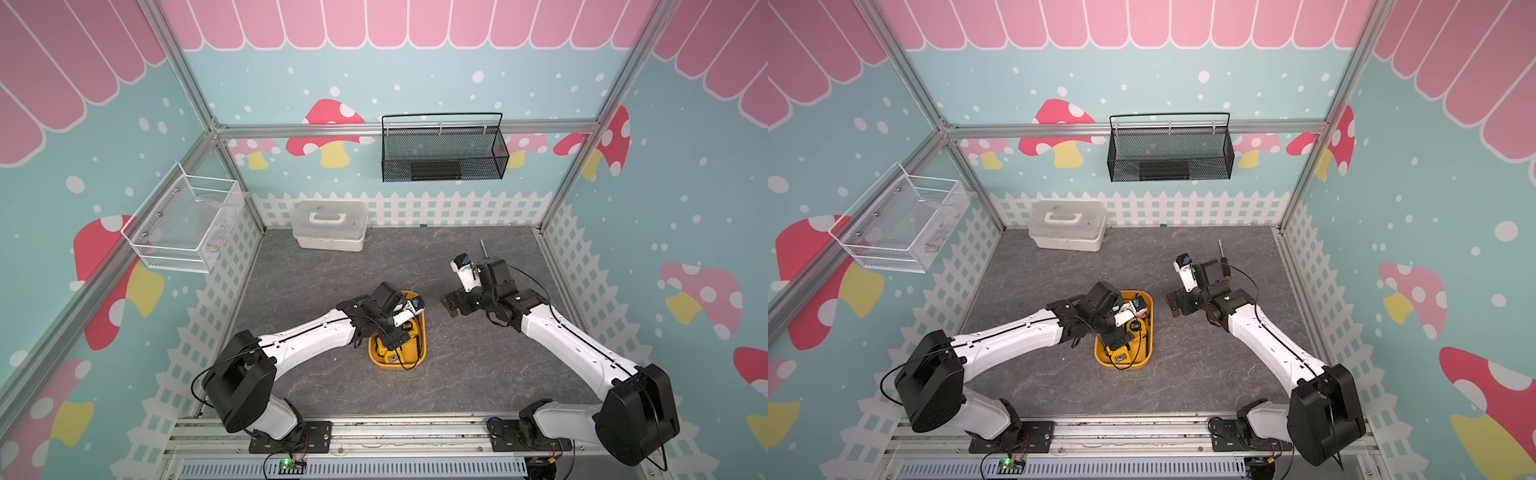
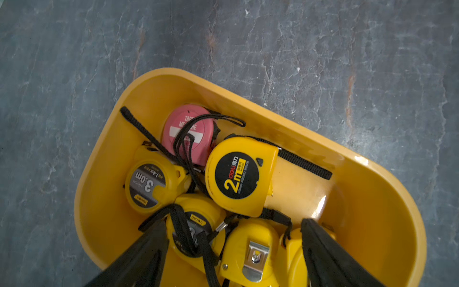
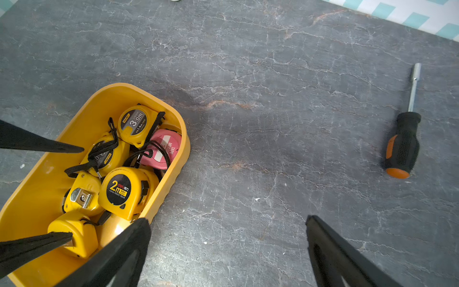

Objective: Take the tape measure out of the storage box
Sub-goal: Pick up the tape measure from the storage box.

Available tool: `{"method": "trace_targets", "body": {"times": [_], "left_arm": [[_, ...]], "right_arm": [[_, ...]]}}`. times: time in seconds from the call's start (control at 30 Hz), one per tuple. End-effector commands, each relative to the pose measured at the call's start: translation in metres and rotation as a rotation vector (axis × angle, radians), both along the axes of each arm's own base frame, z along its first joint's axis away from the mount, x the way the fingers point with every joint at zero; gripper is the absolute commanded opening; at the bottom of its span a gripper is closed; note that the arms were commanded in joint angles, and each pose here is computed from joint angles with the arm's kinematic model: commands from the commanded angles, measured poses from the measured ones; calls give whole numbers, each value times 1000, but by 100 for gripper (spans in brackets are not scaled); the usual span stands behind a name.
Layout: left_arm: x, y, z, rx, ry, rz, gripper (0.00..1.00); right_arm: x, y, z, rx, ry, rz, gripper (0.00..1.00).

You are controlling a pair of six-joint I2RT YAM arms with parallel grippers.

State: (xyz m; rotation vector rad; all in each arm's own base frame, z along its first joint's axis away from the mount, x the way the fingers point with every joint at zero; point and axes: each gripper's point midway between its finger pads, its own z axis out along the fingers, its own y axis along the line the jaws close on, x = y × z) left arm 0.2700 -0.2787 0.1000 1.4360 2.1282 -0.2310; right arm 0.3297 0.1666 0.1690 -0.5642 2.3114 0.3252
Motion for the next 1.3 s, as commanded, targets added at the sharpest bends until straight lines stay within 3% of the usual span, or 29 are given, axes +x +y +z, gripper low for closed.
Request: {"method": "trace_targets", "body": {"times": [0.0, 0.4, 0.67, 1.27], "left_arm": [[2, -11, -6, -33, -23, -114, 85], [15, -30, -17, -101, -17, -209, 85], [18, -32, -27, -53, 24, -244, 84], [12, -27, -40, 32, 124, -285, 70]], "right_arm": [[-8, -6, -2, 43, 22, -21, 98], [-10, -34, -2, 115, 29, -104, 98], [-12, -37, -5, 120, 35, -113, 98], [-13, -41, -7, 121, 38, -119, 98]]}}
